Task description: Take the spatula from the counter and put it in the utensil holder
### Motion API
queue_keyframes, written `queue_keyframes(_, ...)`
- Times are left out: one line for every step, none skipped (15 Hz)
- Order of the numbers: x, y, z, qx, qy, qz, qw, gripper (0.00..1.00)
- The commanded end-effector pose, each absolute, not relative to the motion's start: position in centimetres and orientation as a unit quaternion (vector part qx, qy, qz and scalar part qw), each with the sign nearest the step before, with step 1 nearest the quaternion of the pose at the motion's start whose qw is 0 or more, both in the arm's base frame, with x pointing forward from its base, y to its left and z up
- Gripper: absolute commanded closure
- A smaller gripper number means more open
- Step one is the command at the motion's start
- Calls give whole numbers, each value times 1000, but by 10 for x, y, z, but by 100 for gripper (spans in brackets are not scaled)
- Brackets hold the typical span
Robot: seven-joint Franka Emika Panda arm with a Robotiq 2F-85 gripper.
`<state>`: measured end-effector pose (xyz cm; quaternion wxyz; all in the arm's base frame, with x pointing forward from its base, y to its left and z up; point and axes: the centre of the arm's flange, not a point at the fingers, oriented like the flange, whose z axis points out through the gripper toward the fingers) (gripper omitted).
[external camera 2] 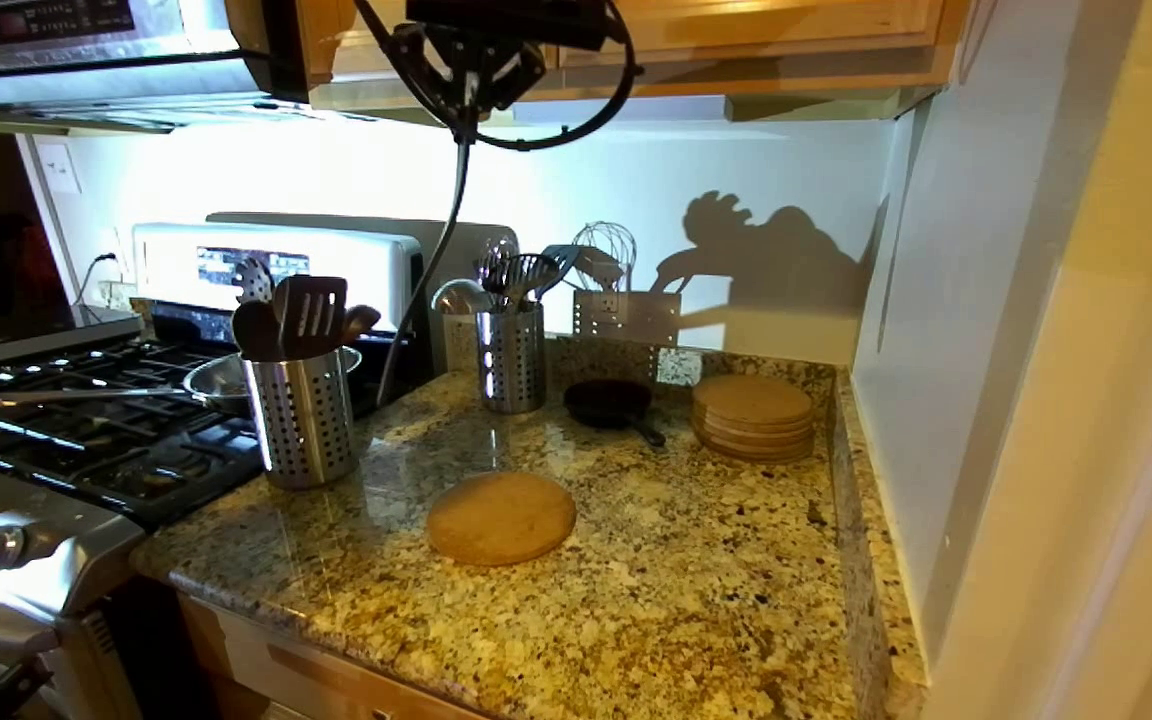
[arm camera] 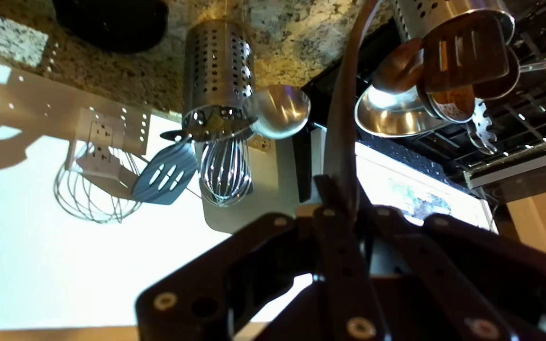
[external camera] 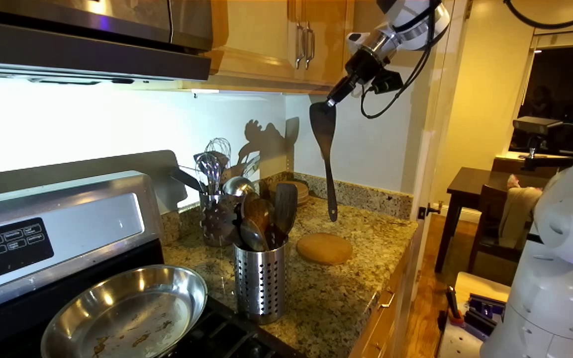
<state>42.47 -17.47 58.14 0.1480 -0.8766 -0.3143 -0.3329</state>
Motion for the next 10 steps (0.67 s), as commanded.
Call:
queue_keyframes(414,-145,615,-848,-371,-358,125,98)
queue_keyframes(413,-138,622,-841,-383,-365,119,98)
queue_keyframes(411,-130,629,-833,-395,-370,114,98)
queue_keyframes(409,-124,636,-825,-407,-375,111,98)
queue_keyframes(406,-117,643,-817,-419,-382,106,98)
queue_keyframes(403,-111,649,-809,-430,-388,101,98)
queue_keyframes(401,-105,654,-801,-440,-394,97,98)
queue_keyframes(399,-99,658,-794,-448,-400,91,98)
queue_keyframes(397,-92,663,-787,-458,-404,89,98)
queue_keyframes(394,-86,667,-780,-468,-408,85,98)
